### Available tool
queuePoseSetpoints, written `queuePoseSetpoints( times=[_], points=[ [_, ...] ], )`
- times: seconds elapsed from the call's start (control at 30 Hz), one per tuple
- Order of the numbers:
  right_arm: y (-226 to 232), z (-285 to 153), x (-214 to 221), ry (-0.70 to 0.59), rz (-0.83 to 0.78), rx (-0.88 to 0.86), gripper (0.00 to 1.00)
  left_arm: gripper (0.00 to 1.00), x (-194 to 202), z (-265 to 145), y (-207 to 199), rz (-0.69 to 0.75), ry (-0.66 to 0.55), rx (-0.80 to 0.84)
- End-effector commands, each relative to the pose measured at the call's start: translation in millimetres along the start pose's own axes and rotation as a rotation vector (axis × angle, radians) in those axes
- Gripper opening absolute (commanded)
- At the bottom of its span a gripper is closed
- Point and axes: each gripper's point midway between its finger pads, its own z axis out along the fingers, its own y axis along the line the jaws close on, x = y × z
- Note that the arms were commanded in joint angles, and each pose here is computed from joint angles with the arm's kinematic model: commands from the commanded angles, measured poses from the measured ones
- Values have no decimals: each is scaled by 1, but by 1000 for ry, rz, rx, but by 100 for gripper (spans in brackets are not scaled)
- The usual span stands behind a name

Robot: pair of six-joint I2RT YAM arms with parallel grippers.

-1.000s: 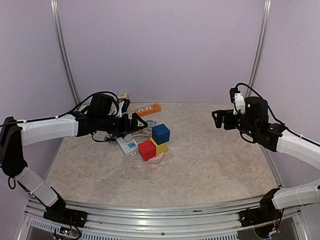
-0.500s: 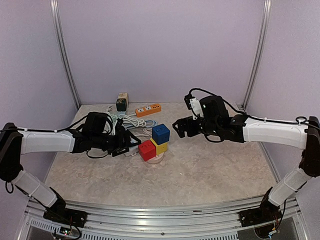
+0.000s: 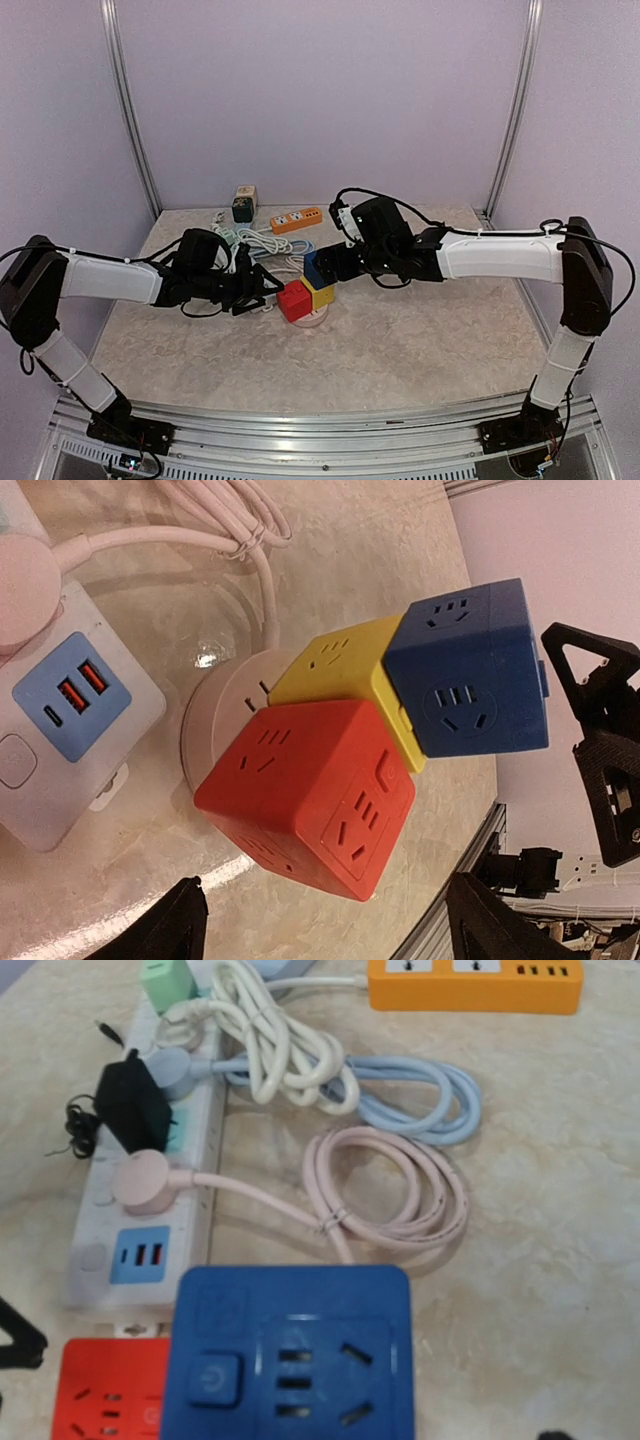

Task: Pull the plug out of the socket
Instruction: Remove the plug from the socket.

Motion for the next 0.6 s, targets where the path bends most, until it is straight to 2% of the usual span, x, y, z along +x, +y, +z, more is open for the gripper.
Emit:
queuePoseSetpoints(
  times=[0.0, 0.57],
  points=[
    [1, 8, 7, 36, -11, 30, 93, 78, -2, 6, 0, -12, 8, 28],
    [14, 33, 20, 76, -26, 20, 91, 61, 0, 20, 9, -35, 39, 20]
  ],
)
